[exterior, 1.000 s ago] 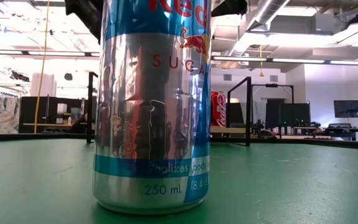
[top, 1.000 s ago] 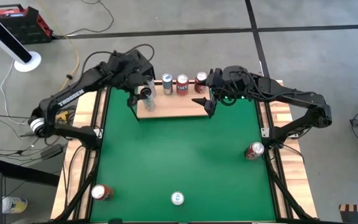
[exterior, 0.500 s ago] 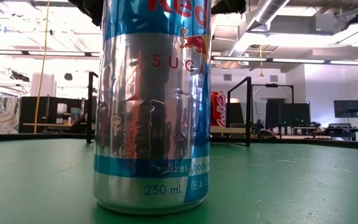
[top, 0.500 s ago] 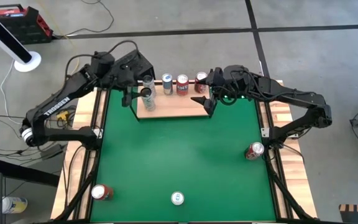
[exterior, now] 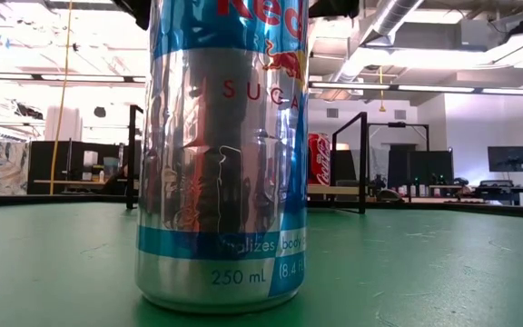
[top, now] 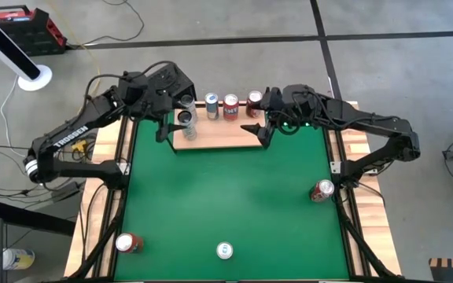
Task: Place canned beverage on shelf
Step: Put the blue soda can on the shelf aligned with the other blue soda can
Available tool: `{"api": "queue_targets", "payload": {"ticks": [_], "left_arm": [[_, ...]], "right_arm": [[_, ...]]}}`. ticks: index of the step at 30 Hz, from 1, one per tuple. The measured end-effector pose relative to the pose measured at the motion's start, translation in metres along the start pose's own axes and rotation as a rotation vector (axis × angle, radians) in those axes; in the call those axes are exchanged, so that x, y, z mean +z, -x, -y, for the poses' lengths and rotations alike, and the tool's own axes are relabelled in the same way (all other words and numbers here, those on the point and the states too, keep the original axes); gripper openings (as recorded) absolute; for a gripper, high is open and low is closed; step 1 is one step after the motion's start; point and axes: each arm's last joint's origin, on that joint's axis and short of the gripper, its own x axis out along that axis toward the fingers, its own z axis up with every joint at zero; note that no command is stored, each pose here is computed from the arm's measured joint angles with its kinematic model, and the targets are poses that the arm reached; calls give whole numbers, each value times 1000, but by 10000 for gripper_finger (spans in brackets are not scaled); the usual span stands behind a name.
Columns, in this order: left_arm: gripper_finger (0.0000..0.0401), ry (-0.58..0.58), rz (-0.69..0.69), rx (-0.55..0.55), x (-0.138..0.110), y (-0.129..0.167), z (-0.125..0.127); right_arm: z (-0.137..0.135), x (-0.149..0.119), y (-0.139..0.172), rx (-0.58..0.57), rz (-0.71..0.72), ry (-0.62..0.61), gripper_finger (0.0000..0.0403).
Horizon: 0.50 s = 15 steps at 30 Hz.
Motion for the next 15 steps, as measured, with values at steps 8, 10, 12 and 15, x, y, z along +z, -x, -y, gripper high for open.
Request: {"api": "queue_targets", "payload": {"ticks": [8, 10, 12, 15], "left_arm": [[293, -2, 14, -70, 6, -5, 15], [291, 8, 18, -91, 8, -6, 20], [291, 22, 21, -114, 10, -8, 25], [290, 37, 35, -149, 13, -6, 34]], "right_arm": [[-13, 1, 1, 46, 20, 13, 391], [-16, 2, 2, 55, 30, 3, 391], [-20, 3, 2, 68, 44, -8, 391], [-27, 3, 3, 92, 54, -18, 391]]}}
